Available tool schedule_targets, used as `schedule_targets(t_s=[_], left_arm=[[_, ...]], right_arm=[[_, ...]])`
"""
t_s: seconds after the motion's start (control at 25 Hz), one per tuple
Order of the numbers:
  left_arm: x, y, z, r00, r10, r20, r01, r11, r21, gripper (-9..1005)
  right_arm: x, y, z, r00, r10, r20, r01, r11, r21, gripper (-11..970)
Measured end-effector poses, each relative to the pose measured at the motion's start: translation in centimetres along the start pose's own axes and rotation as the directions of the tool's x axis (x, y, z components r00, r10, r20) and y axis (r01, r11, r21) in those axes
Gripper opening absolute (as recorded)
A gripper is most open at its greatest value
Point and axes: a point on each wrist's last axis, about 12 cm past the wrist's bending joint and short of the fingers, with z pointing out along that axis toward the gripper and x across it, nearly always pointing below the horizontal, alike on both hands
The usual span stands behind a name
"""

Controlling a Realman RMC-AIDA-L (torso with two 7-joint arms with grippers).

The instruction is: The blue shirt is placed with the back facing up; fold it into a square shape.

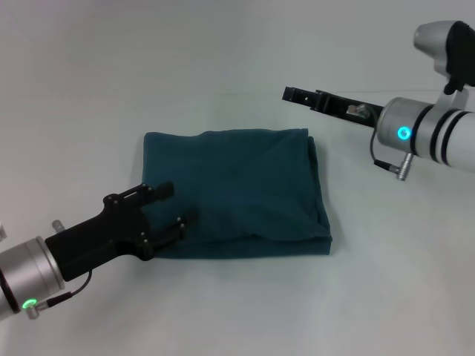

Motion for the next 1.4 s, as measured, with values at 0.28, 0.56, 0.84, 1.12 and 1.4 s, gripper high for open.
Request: schedule_targets(t_s=[0.28, 0.56, 0.84, 1.12, 1.4], left_arm=[[-0.3, 0.4, 0.0, 1.000, -0.004, 0.013, 0.004, 1.000, -0.019, 647], [-0.5, 0.4, 0.0, 1.000, 0.005, 0.013, -0.005, 1.000, -0.014, 647], [-0.4, 0.4, 0.0, 1.000, 0.010, 0.009, -0.010, 1.000, -0.012, 646], [-0.4, 0.4, 0.2, 1.000, 0.009, 0.008, -0.009, 1.000, -0.010, 646], [-0.4, 0.3, 0.2, 1.000, 0.009, 0.007, -0.009, 1.000, -0.008, 646]], right_arm=[[-0.2, -1.1, -1.6, 0.994, 0.018, -0.106, -0.020, 1.000, -0.016, 794], [0.6, -2.4, -4.4, 0.964, 0.084, -0.254, -0.104, 0.992, -0.065, 793], [2.3, -2.6, -4.8, 0.935, 0.095, -0.340, -0.119, 0.992, -0.050, 781], [3.2, -1.2, -3.1, 0.939, 0.062, -0.338, -0.080, 0.996, -0.041, 757], [3.1, -0.3, -2.2, 0.942, 0.032, -0.333, -0.052, 0.997, -0.052, 733]])
